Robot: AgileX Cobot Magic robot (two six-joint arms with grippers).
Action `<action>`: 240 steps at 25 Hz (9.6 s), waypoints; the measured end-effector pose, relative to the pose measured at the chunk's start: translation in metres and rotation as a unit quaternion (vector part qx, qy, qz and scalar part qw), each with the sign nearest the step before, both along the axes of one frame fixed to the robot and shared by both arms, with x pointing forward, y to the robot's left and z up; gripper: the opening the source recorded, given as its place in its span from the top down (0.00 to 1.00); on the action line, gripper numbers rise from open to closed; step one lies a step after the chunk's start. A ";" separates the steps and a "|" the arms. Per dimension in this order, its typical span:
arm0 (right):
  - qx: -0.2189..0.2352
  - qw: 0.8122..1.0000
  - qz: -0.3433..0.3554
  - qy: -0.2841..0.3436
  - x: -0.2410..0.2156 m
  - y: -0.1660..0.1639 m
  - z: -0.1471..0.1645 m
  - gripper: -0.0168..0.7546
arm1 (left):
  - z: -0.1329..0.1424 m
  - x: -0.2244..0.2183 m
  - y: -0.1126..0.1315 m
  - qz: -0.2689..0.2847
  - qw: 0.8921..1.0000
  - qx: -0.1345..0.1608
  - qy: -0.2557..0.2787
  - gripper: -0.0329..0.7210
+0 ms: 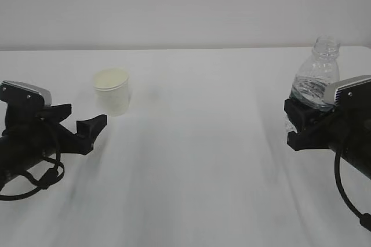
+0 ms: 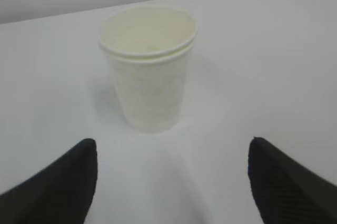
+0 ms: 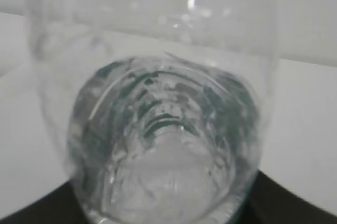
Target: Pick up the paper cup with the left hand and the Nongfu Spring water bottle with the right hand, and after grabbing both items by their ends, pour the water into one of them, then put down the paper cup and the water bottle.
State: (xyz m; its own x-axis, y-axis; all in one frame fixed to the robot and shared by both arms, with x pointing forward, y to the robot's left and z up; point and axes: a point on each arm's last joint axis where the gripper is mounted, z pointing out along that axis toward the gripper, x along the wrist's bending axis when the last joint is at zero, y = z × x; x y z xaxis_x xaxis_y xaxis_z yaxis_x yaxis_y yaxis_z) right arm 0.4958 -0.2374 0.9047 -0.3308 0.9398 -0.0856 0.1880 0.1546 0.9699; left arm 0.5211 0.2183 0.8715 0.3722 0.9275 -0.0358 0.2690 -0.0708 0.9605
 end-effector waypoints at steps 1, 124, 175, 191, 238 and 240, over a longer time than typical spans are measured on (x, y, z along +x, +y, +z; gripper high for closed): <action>0.000 1.000 0.001 0.000 0.000 0.000 0.000 0.53 | 0.000 0.004 -0.001 0.000 1.000 -0.001 -0.004 0.06; -0.004 1.000 0.009 0.000 -0.001 0.001 0.000 0.53 | -0.023 0.057 -0.071 -0.303 0.951 -0.060 0.002 0.36; -0.065 0.997 0.004 0.047 -0.050 -0.012 0.072 0.53 | -0.001 0.015 -0.180 -0.523 0.850 -0.060 -0.003 0.38; -0.181 0.981 0.038 0.050 -0.052 -0.014 0.066 0.53 | 0.003 0.012 -0.192 -0.542 0.838 -0.056 -0.015 0.38; -0.512 0.847 0.138 -0.024 -0.052 -0.021 0.062 0.53 | 0.005 -0.006 -0.211 -0.606 0.795 -0.033 -0.018 0.38; -0.525 0.838 0.144 -0.028 -0.052 -0.021 0.062 0.53 | 0.005 -0.007 -0.210 -0.607 0.794 -0.033 -0.016 0.38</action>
State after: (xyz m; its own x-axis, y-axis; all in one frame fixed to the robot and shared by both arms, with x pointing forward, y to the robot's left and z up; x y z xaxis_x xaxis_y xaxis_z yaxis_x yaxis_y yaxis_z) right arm 0.4434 -0.2582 0.9664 -0.4983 0.2188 -0.8390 -0.0451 0.9598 0.2772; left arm 0.5143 0.0078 0.8765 0.9921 -0.1181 -0.0411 0.0157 -0.2084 0.9779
